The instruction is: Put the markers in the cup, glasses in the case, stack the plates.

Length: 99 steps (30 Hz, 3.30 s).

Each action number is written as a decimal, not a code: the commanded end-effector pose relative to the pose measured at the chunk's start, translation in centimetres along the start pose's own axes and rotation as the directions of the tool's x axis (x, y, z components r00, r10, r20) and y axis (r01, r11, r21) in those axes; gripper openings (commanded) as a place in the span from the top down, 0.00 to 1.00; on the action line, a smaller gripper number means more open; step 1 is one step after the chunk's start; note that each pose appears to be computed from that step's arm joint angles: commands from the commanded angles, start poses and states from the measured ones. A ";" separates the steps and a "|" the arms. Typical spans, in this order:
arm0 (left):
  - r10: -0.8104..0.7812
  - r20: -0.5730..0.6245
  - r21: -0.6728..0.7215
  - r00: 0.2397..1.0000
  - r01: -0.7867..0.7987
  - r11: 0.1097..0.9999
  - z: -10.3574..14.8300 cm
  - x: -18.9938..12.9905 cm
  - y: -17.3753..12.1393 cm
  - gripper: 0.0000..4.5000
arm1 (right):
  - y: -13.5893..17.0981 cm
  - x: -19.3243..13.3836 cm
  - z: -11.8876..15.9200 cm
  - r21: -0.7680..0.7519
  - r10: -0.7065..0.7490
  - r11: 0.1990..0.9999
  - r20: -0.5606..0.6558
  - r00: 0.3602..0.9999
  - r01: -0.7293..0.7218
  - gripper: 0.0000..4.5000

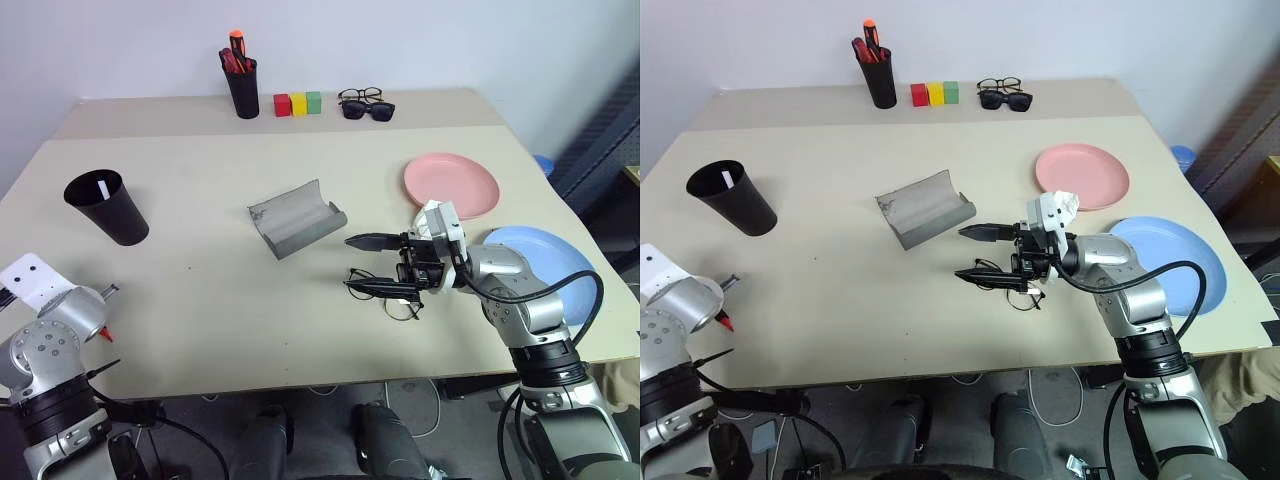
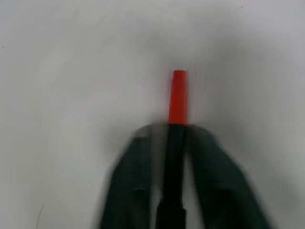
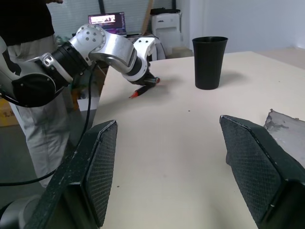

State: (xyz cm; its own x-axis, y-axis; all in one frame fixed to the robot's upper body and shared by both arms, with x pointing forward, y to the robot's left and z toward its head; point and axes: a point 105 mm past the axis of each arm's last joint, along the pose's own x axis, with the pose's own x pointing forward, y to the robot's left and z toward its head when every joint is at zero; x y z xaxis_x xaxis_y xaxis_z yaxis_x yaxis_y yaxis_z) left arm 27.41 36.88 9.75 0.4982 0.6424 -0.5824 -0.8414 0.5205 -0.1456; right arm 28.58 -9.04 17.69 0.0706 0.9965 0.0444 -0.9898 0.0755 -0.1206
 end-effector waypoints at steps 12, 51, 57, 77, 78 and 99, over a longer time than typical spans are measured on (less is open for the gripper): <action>-0.832 0.169 0.544 0.528 0.654 0.525 0.3 -15.1 -9.7 0.99 | -0.8 -0.4 1.5 -0.072 -0.053 0.996 0.023 0.998 0.054 0.23; -0.516 0.846 0.526 0.136 -0.051 0.849 12.8 -6.2 -13.8 0.99 | -2.2 -0.6 2.9 -0.140 -0.206 0.967 0.073 0.976 0.214 0.23; -0.530 0.828 0.545 0.185 -0.040 0.838 11.3 -5.0 -13.6 0.99 | -2.3 -0.7 3.0 -0.135 -0.211 0.966 0.068 0.975 0.218 0.23; -0.973 -0.198 0.638 0.119 0.769 -0.036 -1.3 -15.5 -22.3 0.53 | -0.8 -5.5 3.0 -0.133 -0.396 0.911 -0.017 0.918 0.391 0.23; -0.956 -0.266 0.617 0.121 0.783 -0.073 -2.3 -15.9 -22.7 0.53 | -0.5 -5.9 3.0 -0.136 -0.416 0.902 -0.025 0.909 0.409 0.23; -0.609 -0.737 0.565 0.293 0.762 -0.317 -11.1 -15.0 -24.9 0.82 | 1.5 -8.1 3.7 -0.164 -0.584 0.802 -0.004 0.812 0.575 0.23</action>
State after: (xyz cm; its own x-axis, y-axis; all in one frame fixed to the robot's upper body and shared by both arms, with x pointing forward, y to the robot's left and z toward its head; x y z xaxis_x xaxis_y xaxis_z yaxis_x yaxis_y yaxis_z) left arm 38.38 8.61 12.43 0.4989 -0.5375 -0.6798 0.7469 0.6646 0.0227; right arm 26.68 -17.32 19.46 0.6483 0.7589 0.0620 -0.7388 0.6466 -0.1900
